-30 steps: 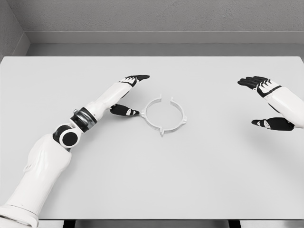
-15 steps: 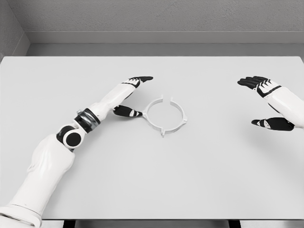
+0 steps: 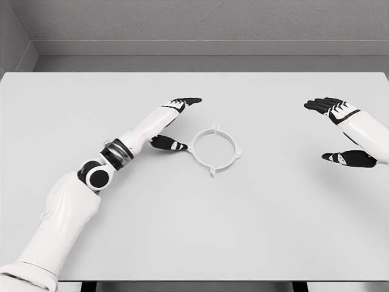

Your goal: Assemble PVC drainage pipe clamps

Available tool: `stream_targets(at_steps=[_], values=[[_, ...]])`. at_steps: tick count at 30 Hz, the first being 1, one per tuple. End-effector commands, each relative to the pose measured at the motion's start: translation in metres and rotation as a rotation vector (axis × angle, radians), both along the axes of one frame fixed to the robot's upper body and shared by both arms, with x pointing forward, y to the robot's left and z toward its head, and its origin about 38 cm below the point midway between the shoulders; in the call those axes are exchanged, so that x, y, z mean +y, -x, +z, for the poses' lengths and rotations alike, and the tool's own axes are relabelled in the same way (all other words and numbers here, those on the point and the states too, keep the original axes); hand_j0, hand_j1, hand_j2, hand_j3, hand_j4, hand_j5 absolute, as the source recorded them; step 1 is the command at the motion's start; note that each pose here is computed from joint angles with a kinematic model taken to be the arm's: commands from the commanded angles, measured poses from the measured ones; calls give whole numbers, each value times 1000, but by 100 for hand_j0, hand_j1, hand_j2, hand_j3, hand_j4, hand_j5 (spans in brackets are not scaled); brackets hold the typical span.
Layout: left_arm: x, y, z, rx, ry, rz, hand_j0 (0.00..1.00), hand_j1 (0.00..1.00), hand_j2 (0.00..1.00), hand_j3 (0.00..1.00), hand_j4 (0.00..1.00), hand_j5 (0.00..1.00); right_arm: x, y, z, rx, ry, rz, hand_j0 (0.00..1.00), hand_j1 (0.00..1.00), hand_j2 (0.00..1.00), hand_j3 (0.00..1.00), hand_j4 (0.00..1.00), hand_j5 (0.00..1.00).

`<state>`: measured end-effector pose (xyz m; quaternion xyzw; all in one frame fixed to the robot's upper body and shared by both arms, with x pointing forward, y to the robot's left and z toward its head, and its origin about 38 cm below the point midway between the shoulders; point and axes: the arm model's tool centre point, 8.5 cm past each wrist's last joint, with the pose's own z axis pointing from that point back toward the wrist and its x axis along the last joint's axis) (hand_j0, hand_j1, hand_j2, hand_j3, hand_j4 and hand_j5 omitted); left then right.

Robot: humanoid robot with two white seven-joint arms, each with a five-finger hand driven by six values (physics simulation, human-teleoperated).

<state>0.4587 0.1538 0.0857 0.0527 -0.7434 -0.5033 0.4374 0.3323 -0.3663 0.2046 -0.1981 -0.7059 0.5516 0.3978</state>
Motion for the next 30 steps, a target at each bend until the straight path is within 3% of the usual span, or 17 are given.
stream_targets(at_steps=[1,16,17,20,21,23,24,26,30], values=[[-1,0,1,0,10,0,100,100,100,100,100,100,0,0,1,0,-8,0,100,100,100,100,100,100],[6,-4,6,-10,13,18,100,100,100,100,100,100,0,0,1,0,-8,0,100,100,100,100,100,100],[68,-20,28,-57,-42,108,100,100,100,100,100,100,0,0,1,0,-7,1,100,100,100,100,100,100],[68,-20,28,-57,-42,109,100,100,100,100,100,100,0,0,1,0,-7,1,100,100,100,100,100,100],[155,-22,51,-89,-85,247,100,100,100,100,100,100,0,0,1,0,-8,0,100,100,100,100,100,100],[195,-19,63,-106,-145,299,100,100,100,100,100,100,0,0,1,0,-7,1,100,100,100,100,100,100],[195,-19,63,-106,-145,299,100,100,100,100,100,100,0,0,1,0,-7,1,100,100,100,100,100,100],[235,-13,78,-125,-192,359,100,100,100,100,100,100,0,0,1,0,-7,1,100,100,100,100,100,100],[255,-4,76,-114,-183,402,100,100,100,100,100,100,0,0,1,0,-7,1,100,100,100,100,100,100]])
